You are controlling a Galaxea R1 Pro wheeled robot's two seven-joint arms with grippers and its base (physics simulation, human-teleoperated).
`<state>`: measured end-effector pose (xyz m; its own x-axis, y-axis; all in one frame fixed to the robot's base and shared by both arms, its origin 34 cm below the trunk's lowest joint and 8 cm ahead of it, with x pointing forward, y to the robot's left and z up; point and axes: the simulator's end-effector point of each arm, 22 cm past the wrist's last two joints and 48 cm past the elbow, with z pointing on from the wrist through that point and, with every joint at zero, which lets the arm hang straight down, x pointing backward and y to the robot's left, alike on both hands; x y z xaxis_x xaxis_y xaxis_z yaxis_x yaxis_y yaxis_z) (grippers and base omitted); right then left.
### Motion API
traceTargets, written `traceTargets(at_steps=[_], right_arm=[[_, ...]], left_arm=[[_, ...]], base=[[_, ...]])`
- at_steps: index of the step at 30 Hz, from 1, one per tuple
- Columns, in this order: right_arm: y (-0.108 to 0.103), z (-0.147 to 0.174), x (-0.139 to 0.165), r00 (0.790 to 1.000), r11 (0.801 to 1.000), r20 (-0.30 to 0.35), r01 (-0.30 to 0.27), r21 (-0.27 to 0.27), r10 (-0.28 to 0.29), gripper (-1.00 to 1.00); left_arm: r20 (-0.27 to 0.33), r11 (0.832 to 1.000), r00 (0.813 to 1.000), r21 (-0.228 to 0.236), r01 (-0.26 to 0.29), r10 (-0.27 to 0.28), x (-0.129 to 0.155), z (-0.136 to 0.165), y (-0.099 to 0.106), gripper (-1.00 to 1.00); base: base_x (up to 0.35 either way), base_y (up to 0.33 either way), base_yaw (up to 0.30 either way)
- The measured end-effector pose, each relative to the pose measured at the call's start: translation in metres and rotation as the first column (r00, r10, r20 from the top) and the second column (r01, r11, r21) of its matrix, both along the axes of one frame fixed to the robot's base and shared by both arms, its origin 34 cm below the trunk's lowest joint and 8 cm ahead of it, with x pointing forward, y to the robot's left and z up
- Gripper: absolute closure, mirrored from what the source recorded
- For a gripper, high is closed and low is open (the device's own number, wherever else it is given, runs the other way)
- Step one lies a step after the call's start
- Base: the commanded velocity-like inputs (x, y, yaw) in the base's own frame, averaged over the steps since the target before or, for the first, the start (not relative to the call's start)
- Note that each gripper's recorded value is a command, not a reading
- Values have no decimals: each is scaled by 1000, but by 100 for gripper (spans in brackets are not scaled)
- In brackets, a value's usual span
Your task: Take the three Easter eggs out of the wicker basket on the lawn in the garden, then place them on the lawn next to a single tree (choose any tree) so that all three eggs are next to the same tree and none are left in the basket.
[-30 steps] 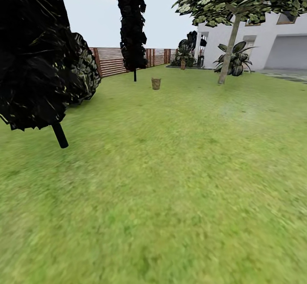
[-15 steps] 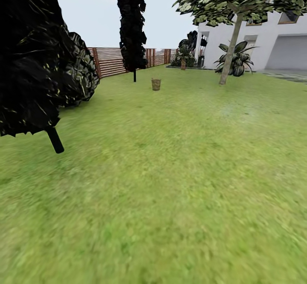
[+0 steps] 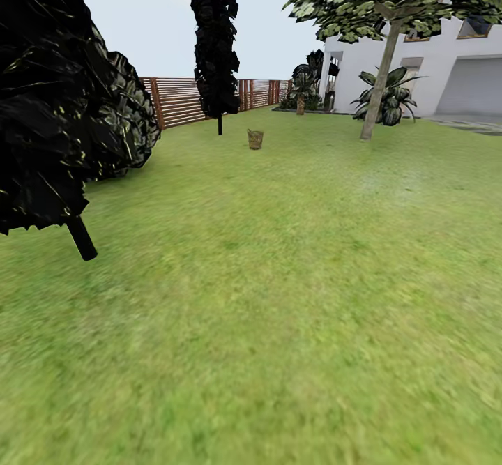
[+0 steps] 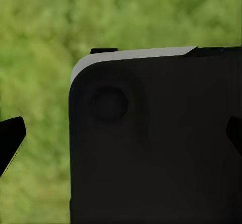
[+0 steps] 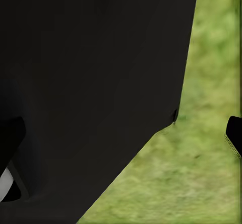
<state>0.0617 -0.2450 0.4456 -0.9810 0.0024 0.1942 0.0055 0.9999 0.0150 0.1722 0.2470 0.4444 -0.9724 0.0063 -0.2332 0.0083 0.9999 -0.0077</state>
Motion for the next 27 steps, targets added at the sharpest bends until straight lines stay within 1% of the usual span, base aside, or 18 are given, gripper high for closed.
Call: traceTargets(at_steps=[27], right_arm=[[0,0,0,1000,1000,0,0,0,0,-100]], left_arm=[[0,1000,1000,2,2,-2,0,0,1,-100]], base=[[341,0,0]])
